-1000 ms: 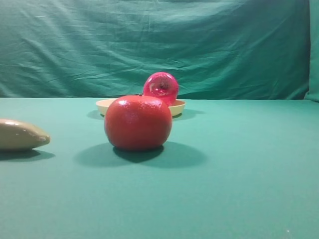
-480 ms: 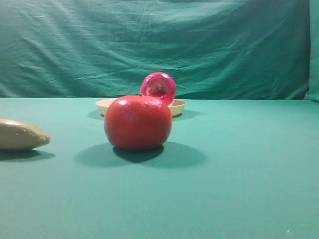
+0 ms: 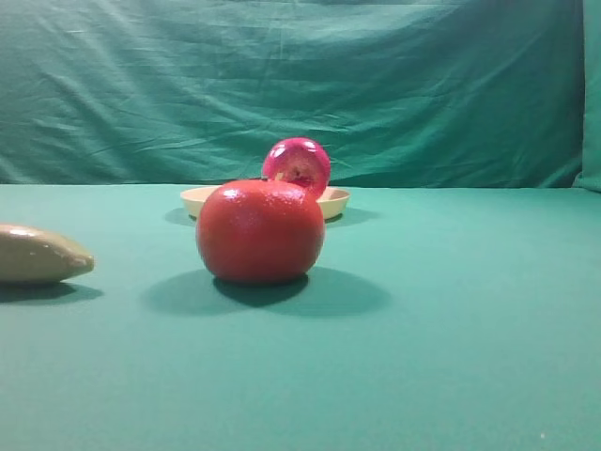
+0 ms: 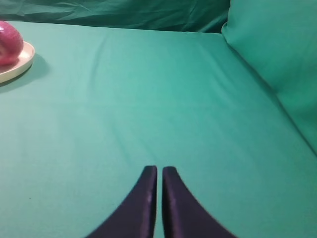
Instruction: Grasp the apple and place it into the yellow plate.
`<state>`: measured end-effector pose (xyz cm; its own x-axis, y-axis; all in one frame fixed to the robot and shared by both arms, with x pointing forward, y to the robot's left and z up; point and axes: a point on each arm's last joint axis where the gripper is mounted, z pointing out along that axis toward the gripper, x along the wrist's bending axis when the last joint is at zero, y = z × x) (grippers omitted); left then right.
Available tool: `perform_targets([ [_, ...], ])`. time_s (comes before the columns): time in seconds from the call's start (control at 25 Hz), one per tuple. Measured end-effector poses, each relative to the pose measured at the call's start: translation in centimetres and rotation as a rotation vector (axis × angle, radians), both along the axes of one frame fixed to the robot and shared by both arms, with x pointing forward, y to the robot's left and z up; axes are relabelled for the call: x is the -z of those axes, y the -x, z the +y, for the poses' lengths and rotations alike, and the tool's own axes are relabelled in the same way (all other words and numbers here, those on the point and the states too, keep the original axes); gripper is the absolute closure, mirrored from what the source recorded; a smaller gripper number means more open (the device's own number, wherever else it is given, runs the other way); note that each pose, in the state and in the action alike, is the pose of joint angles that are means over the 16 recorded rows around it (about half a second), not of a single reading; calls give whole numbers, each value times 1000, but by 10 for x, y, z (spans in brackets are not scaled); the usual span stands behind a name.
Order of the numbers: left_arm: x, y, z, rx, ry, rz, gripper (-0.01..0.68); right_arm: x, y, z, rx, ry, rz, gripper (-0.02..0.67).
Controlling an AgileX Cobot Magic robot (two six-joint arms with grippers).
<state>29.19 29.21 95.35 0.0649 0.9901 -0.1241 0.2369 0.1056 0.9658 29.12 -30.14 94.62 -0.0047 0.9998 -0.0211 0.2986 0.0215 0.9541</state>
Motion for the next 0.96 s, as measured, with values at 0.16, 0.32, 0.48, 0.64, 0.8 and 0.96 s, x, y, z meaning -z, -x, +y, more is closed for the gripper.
perform_targets([
  [0.16,0,0,0,0,0,0,516,0,0,0,0,0,0,649],
  [0.32,0,0,0,0,0,0,516,0,0,0,0,0,0,649],
  [0.48,0,0,0,0,0,0,516,0,0,0,0,0,0,649],
  [0.64,0,0,0,0,0,0,516,0,0,0,0,0,1,649],
  [0.8,0,0,0,0,0,0,516,0,0,0,0,0,1,649],
  [0.96,0,0,0,0,0,0,516,0,0,0,0,0,1,649],
])
